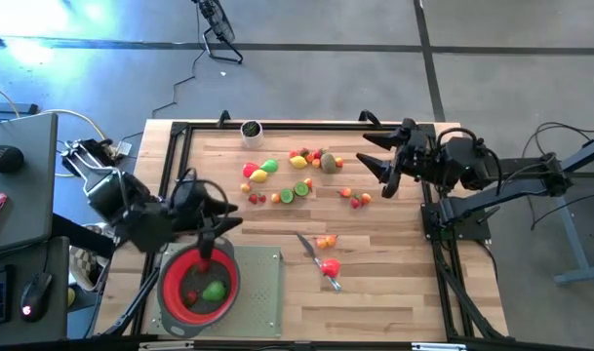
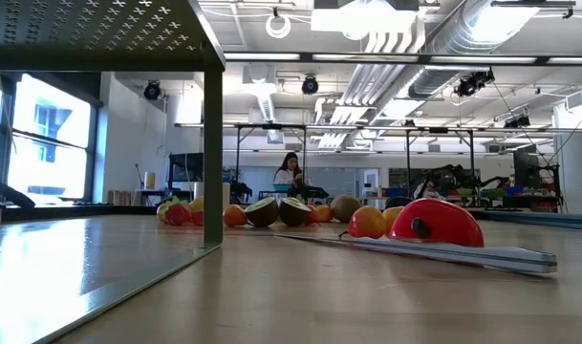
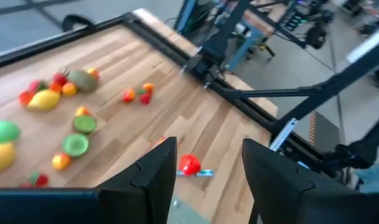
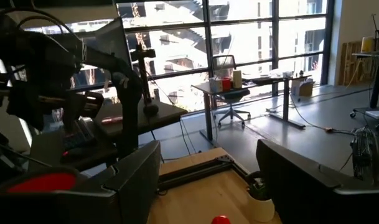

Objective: Pick & Place Fruit
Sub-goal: Put the pear into the red strainer bowl on the shelf

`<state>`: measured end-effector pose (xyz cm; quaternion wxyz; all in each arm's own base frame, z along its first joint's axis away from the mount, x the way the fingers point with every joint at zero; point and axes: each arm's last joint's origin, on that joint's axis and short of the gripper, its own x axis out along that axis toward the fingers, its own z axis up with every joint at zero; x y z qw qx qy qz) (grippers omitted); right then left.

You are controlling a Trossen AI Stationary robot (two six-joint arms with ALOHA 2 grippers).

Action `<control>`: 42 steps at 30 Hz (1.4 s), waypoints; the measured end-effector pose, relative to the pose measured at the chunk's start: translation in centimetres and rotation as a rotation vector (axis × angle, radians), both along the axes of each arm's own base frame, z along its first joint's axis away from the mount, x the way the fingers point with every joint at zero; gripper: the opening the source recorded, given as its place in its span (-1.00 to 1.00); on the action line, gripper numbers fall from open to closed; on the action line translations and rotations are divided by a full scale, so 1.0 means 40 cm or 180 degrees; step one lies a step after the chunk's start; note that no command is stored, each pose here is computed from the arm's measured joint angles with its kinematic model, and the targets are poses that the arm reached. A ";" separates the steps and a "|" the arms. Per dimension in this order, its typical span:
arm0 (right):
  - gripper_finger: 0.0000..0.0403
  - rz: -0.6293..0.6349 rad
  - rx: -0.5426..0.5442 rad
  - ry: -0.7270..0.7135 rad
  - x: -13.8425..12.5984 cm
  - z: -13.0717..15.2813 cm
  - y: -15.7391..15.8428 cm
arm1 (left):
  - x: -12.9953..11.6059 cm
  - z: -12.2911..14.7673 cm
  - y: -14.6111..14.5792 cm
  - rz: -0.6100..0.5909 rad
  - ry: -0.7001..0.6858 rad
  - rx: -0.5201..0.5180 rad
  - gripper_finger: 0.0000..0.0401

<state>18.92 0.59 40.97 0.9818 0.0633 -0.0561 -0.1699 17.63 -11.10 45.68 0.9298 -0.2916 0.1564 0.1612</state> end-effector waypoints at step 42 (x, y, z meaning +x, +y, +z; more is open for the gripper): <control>0.28 -0.0138 0.0328 0.1085 -0.010 -0.089 -0.055 | 0.051 0.108 0.303 0.0194 -0.0465 0.1343 -0.12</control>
